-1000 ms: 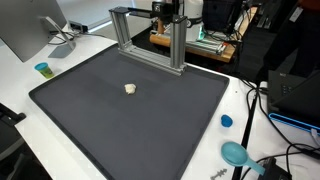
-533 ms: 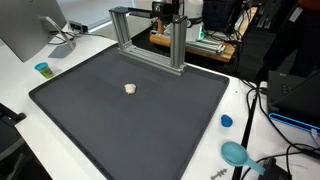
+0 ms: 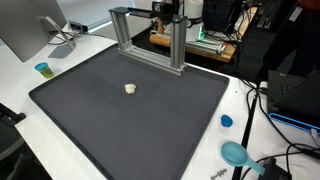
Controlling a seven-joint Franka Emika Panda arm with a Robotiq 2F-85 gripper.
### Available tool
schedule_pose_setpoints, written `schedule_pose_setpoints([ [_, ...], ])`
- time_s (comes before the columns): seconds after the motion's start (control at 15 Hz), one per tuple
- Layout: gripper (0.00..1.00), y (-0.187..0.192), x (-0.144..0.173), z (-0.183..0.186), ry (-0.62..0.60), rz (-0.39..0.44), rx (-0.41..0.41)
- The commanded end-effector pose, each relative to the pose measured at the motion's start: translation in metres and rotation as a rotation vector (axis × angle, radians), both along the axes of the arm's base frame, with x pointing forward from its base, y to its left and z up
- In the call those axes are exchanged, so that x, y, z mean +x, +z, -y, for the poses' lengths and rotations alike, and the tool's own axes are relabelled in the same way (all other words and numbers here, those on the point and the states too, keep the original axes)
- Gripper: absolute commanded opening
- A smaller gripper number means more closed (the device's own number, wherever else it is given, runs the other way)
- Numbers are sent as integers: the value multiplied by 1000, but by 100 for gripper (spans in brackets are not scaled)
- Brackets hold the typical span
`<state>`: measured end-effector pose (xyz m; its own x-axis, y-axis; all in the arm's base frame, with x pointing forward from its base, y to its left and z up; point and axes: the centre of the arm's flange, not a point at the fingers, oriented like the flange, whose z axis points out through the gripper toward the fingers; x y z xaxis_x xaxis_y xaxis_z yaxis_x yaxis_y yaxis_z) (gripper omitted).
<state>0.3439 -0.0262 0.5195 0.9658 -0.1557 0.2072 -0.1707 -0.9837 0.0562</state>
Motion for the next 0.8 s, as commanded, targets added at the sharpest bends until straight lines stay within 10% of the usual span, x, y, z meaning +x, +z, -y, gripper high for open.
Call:
schedule_pose_setpoints([
  [0.0, 100, -6, -20, -11, 65, -29, 78],
  [0.73, 100, -6, -19, -14, 22, 25, 23],
])
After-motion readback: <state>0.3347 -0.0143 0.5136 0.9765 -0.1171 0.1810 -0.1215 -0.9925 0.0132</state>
